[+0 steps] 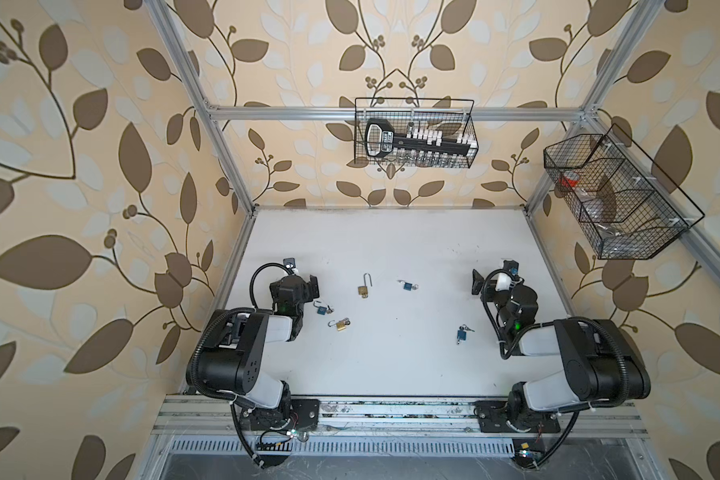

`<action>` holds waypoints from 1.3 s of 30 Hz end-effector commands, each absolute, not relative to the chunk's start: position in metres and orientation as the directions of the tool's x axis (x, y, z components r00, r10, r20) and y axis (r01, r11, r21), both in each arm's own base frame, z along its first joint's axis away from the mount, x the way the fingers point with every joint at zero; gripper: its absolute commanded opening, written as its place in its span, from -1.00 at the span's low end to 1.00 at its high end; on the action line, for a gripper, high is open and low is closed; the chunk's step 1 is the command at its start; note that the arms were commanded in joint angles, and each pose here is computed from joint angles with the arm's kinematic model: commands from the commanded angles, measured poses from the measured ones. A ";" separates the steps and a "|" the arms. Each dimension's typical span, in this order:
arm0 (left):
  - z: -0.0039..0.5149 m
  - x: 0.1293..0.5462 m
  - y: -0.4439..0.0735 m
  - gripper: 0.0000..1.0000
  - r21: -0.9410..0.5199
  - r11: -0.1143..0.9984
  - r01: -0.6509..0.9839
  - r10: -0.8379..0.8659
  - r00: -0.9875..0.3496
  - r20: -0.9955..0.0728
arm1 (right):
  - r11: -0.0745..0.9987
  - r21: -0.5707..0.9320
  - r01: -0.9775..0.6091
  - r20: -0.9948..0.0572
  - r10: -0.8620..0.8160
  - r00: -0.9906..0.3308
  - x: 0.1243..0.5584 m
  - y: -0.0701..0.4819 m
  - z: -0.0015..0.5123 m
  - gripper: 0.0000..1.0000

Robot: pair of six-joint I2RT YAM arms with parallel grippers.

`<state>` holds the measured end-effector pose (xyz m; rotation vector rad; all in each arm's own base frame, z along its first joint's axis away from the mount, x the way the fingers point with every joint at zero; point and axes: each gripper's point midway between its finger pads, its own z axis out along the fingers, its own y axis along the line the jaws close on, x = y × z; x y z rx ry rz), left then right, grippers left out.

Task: Lock with the key

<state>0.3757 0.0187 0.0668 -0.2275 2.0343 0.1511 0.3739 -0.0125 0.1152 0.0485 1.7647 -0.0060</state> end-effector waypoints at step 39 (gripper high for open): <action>0.156 0.363 0.013 0.98 -0.069 0.959 -0.274 -0.163 -0.339 -0.927 | 0.996 -0.075 0.042 -0.986 -0.067 -0.151 0.365 0.008 0.148 0.99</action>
